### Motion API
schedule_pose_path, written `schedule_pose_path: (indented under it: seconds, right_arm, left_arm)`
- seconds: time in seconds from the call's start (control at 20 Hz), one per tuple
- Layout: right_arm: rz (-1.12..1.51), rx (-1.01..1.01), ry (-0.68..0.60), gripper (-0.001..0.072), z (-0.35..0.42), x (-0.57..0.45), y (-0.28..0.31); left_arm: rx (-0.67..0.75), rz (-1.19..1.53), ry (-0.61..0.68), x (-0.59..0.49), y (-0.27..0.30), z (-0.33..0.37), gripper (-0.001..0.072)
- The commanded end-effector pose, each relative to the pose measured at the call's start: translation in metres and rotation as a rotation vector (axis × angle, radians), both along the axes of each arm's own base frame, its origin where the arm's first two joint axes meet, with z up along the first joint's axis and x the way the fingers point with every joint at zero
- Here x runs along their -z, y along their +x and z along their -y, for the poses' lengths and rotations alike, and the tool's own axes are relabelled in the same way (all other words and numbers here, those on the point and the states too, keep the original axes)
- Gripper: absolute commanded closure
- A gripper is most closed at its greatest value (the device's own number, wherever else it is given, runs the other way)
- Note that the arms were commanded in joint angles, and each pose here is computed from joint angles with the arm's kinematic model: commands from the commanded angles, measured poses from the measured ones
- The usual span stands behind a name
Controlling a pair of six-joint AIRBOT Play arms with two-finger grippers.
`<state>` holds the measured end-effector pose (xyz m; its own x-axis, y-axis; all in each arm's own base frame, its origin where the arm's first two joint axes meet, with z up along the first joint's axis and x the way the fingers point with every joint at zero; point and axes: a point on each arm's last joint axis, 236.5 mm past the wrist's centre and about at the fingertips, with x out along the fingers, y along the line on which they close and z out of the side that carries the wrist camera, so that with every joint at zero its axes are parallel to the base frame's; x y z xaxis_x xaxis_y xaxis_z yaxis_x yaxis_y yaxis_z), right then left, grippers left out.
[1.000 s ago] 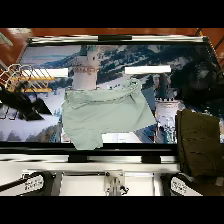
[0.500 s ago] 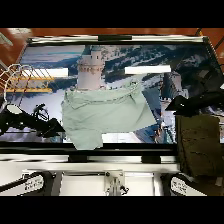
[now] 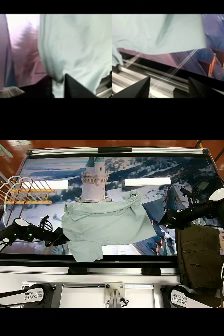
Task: Fold the shirts.
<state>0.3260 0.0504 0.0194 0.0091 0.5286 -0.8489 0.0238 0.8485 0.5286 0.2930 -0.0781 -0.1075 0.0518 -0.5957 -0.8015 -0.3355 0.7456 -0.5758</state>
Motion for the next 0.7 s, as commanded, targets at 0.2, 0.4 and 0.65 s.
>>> schedule_pose_path:
  seconds: [0.2,0.4,0.65]
  right_arm:
    - [-0.143,0.008,-0.030,0.0038,0.010,0.065,-0.006]
    - [-0.207,0.007,-0.036,0.0039,0.009,0.102,-0.004]
    - [-0.201,0.010,-0.009,0.0110,-0.011,0.132,0.010]
  left_arm:
    - [0.098,0.088,-0.065,-0.029,0.010,0.017,0.0673]
    - [0.121,0.226,-0.034,-0.066,0.036,0.013,0.0673]
    - [0.120,0.333,-0.006,-0.098,0.063,0.007,0.0673]
